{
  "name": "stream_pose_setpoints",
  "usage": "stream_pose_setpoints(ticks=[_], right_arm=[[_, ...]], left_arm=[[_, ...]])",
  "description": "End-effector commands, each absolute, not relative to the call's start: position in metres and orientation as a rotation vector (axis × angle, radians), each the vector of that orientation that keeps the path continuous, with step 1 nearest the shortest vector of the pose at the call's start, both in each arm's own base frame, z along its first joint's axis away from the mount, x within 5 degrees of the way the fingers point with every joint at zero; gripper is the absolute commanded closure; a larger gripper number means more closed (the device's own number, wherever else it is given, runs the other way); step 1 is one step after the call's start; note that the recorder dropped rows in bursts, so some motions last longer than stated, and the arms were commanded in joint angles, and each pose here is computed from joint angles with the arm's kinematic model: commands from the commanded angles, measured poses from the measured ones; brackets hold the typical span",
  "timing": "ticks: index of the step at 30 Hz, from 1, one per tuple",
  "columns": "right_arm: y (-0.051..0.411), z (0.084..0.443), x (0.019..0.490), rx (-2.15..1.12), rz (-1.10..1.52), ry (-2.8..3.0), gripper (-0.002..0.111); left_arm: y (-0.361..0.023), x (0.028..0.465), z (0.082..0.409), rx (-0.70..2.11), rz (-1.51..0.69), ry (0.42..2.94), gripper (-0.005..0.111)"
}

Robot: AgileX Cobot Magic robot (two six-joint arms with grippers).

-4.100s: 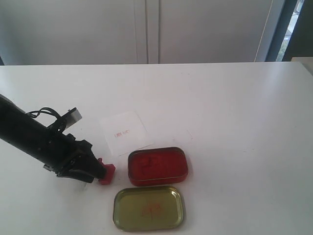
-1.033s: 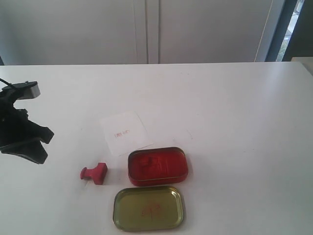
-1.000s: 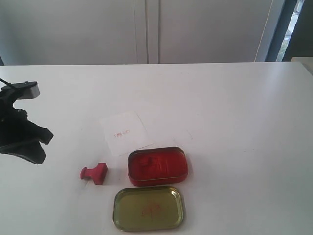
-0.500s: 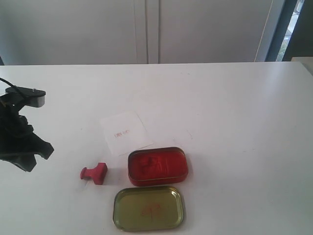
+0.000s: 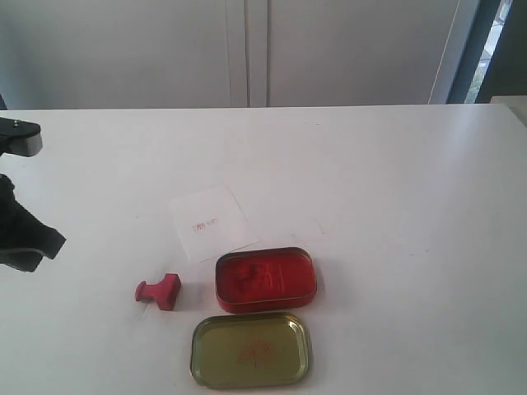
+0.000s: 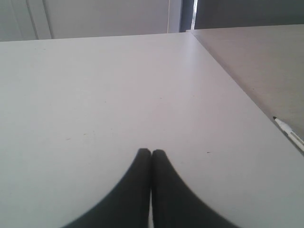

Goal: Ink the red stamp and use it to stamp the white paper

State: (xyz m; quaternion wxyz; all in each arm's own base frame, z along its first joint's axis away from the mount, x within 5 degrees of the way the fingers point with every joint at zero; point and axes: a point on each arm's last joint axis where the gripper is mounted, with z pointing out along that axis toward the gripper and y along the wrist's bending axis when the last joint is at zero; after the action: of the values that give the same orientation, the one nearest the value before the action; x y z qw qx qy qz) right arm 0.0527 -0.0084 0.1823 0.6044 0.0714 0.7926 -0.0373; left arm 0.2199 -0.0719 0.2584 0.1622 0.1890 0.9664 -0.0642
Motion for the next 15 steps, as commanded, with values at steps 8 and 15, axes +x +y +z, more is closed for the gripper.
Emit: stream_pose_setpoints(ticks=[8,15], right_arm=[[-0.008,0.182,0.053,0.163,-0.082,1.820,0.108],[-0.008,0.182,0.053,0.163,-0.082,1.820,0.108]], left_arm=[[-0.064,0.180,0.267,0.498,-0.231,2.661,0.107],[-0.059,0.162,0.278,0.485,-0.252,2.578,0.107]])
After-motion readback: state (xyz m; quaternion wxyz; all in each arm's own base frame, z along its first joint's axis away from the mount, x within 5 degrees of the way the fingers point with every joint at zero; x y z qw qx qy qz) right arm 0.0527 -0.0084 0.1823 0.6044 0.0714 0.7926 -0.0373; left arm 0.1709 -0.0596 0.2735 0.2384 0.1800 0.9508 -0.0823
